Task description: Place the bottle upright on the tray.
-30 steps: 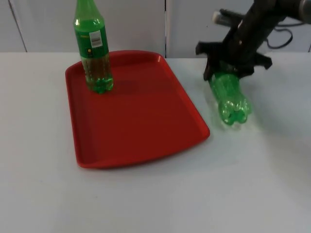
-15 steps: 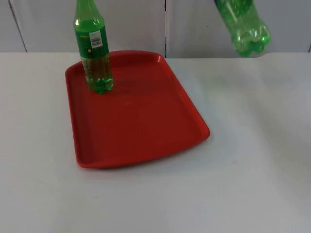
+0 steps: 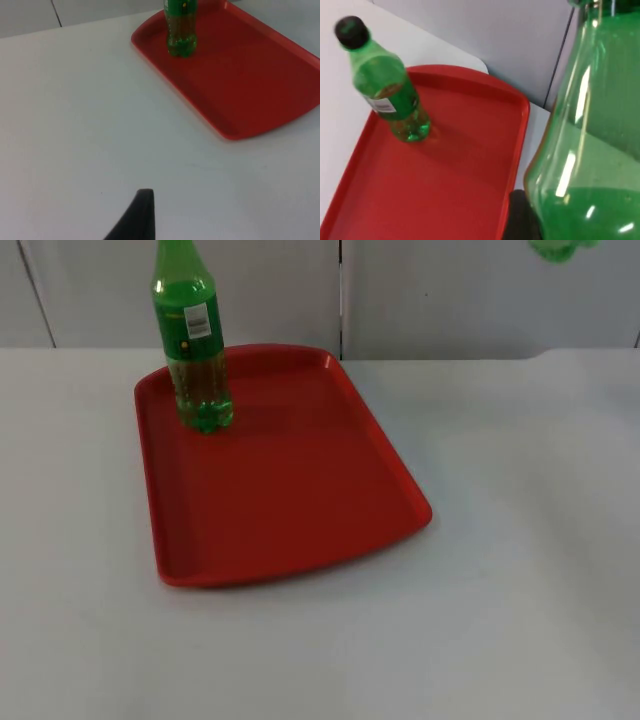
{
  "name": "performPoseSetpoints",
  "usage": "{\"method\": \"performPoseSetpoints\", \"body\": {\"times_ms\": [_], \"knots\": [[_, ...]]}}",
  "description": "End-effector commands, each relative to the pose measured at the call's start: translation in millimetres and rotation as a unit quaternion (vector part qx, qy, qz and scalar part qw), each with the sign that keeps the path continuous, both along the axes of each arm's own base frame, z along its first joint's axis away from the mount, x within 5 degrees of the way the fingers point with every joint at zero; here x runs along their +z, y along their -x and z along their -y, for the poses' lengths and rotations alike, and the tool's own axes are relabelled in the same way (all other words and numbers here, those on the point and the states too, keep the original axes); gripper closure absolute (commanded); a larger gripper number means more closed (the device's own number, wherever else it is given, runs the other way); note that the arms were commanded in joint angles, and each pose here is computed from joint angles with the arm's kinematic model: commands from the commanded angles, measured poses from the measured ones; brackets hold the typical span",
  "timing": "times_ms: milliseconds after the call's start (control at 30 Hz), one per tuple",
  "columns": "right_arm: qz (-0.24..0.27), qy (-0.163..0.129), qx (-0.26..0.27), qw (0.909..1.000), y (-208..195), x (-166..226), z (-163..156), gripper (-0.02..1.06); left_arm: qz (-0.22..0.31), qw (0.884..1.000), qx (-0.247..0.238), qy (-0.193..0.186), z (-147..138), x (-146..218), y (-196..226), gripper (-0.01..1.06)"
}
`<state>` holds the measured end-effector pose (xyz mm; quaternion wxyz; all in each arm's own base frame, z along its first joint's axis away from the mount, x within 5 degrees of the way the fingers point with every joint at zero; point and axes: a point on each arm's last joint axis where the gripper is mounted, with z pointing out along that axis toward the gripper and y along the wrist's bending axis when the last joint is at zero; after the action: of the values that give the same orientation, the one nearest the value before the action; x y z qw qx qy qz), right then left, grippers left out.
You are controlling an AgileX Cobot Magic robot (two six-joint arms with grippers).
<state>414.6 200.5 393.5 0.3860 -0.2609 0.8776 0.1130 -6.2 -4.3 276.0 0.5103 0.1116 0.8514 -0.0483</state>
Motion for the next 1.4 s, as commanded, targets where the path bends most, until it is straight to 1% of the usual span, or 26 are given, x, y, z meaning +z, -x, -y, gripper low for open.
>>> {"method": "performPoseSetpoints", "body": {"times_ms": [0, 100, 200, 233, 333, 367, 400, 467, 500, 567, 600, 633, 667, 767, 800, 867, 933, 967, 1000, 1100, 1133, 1167, 1233, 1300, 1333, 1367], "knots": [[0.033, -0.010, 0.008, 0.9994, 14, 17, 6, 1.05, 0.001, 1.000, 0.001, 0.002, 0, -1, 0, 0.00], [0.046, -0.022, 0.008, 0.9987, 24, 24, 9, 1.05, 0.001, 1.000, 0.001, 0.002, 0, -1, 0, 0.00], [0.105, -0.058, 0.016, 0.9927, 48, 30, 18, 1.05, 0.001, 1.000, 0.001, 0.002, 0, -1, 0, 0.00], [0.105, -0.058, 0.016, 0.9927, 48, 30, 18, 1.05, 0.001, 1.000, 0.001, 0.002, 0, -1, 0, 0.00], [0.166, -0.085, 0.007, 0.9824, 67, 19, 28, 1.05, 0.001, 1.000, 0.001, 0.002, 0, -1, 0, 0.00], [0.179, -0.094, 0.000, 0.9794, 73, 10, 32, 1.05, 0.001, 1.000, 0.001, 0.002, 0, -1, 0, 0.00], [0.179, -0.094, 0.000, 0.9794, 73, 10, 32, 1.05, 0.001, 1.000, 0.001, 0.002, 0, -1, 0, 0.00], [0.219, -0.115, -0.026, 0.9685, 82, -12, 36, 1.05, 0.001, 1.000, 0.001, 0.002, 0, -1, 0, 0.00], [0.250, -0.114, -0.036, 0.9607, 85, -20, 38, 1.05, 0.001, 1.000, 0.001, 0.002, 0, -1, 0, 0.00], [0.283, -0.103, -0.044, 0.9527, 93, -45, 35, 1.05, 0.001, 1.000, 0.001, 0.002, 0, -1, 0, 0.00], [0.304, -0.100, -0.042, 0.9467, 97, -52, 31, 1.05, 0.001, 1.000, 0.001, 0.002, 0, -1, 0, 0.00], [0.304, -0.100, -0.042, 0.9467, 97, -52, 31, 1.05, 0.001, 1.000, 0.001, 0.002, 0, -1, 0, 0.00], [0.314, -0.097, -0.037, 0.9436, 102, -62, 26, 1.05, 0.001, 1.000, 0.001, 0.002, 0, -1, 0, 0.00], [0.360, -0.097, -0.006, 0.9277, 114, -80, 6, 1.05, 0.001, 1.000, 0.001, 0.002, 0, -1, 0, 0.00], [0.360, -0.097, -0.006, 0.9277, 114, -80, 6, 1.05, 0.001, 1.000, 0.001, 0.002, 0, -1, 0, 0.00], [0.374, -0.105, 0.030, 0.9211, 118, -91, -11, 1.05, 0.001, 1.000, 0.001, 0.002, 0, -1, 0, 0.00], [0.374, -0.142, 0.048, 0.9152, 120, -100, -26, 1.05, 0.001, 1.000, 0.001, 0.002, 0, -1, 0, 0.00], [0.368, -0.161, 0.049, 0.9146, 118, -107, -31, 1.05, 0.001, 1.000, 0.001, 0.002, 0, -1, 0, 0.00], [0.368, -0.161, 0.049, 0.9146, 118, -107, -31, 1.05, 0.001, 1.000, 0.001, 0.002, 0, -1, 0, 0.00], [0.347, -0.224, 0.034, 0.9101, 109, -127, -39, 1.05, 0.001, 1.000, 0.001, 0.002, 0, -1, 0, 0.00], [0.348, -0.245, 0.030, 0.9044, 105, -137, -42, 1.05, 0.001, 1.000, 0.001, 0.002, 0, -1, 0, 0.00], [0.348, -0.245, 0.030, 0.9044, 105, -137, -42, 1.05, 0.001, 1.000, 0.001, 0.002, 0, -1, 0, 0.00], [0.371, -0.248, 0.052, 0.8932, 103, -149, -48, 1.05, 0.001, 1.000, 0.001, 0.002, 0, -1, 0, 0.00], [0.401, -0.259, 0.080, 0.8751, 103, -159, -55, 1.05, 0.001, 1.000, 0.001, 0.002, 0, -1, 0, 0.00], [0.407, -0.264, 0.085, 0.8704, 102, -166, -57, 1.05, 0.001, 1.000, 0.001, 0.002, 0, -1, 0, 0.00], [0.407, -0.264, 0.085, 0.8704, 102, -166, -57, 1.05, 0.001, 1.000, 0.001, 0.002, 0, -1, 0, 0.00]]}}
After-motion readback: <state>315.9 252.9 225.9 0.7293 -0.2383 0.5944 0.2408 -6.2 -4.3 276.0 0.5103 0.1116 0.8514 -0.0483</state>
